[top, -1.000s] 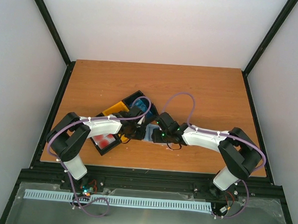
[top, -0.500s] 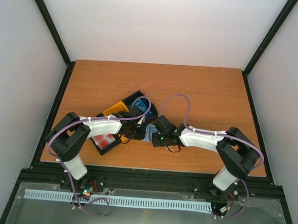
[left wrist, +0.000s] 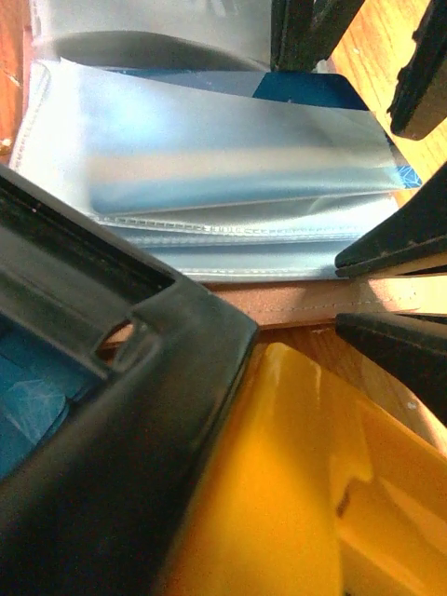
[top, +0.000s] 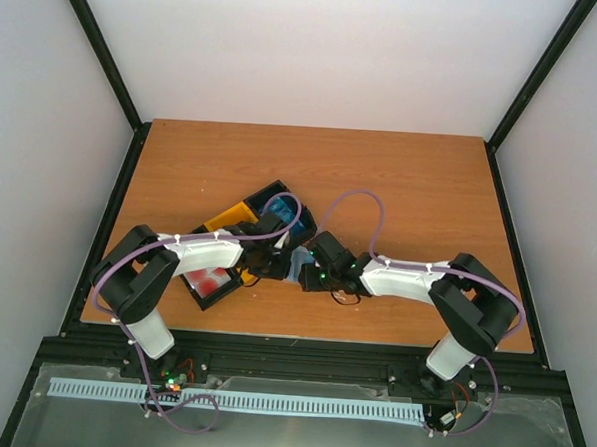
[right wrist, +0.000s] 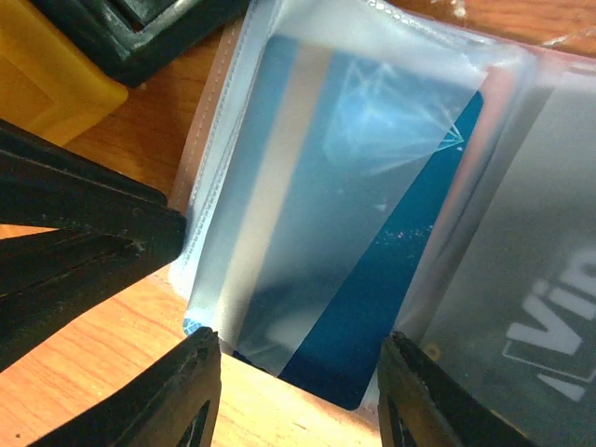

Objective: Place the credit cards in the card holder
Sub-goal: Insert the credit card into the card holder.

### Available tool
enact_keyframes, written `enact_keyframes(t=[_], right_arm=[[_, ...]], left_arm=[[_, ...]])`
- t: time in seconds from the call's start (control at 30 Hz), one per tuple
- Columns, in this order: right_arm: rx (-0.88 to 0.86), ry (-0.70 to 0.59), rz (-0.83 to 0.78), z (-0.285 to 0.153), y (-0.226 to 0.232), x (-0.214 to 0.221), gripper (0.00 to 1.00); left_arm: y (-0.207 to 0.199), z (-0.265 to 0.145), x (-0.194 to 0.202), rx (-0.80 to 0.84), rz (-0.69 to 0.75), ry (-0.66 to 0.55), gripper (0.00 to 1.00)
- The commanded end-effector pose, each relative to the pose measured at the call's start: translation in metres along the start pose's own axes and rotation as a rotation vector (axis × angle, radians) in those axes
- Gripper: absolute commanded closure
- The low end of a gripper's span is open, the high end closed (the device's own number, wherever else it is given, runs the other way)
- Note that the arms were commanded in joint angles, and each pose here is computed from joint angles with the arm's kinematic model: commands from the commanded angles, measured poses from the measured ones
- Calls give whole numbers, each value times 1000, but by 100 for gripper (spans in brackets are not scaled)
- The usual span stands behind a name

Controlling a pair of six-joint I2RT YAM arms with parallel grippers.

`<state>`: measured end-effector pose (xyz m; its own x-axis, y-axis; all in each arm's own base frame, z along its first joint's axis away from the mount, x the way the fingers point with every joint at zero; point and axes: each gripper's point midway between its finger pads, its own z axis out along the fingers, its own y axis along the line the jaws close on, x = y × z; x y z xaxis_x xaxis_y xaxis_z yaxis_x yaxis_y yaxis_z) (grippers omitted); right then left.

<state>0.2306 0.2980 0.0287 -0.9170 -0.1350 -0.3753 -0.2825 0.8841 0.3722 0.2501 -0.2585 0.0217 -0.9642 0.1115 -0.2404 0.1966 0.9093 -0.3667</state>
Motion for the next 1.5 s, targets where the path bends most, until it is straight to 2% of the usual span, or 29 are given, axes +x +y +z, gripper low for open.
enact_keyframes(t=[0.0,0.17,0.43,0.87,1.1,1.23,1.47], right_arm=[[-102,-71,56,-8,17,-6,53],[-19,-118,33,-21,3,-12,50],[147,7,-113,-14,-22,17,50],[253,72,-304,15,-21,22,50],[217,44,-289,20,-20,24,49],[180,-13,-233,11,-12,17,46],[184,-81,-216,-8,-11,5,40]], left_arm=[[-1,-7,0,14,-27,-4,88],[-1,-7,0,14,-28,-5,88],[0,-8,-1,14,-28,-9,88],[3,-9,2,34,-50,-4,88],[1,-13,2,117,-85,1,88],[4,-13,1,121,-99,1,88],[22,-16,-6,34,-110,-43,83]])
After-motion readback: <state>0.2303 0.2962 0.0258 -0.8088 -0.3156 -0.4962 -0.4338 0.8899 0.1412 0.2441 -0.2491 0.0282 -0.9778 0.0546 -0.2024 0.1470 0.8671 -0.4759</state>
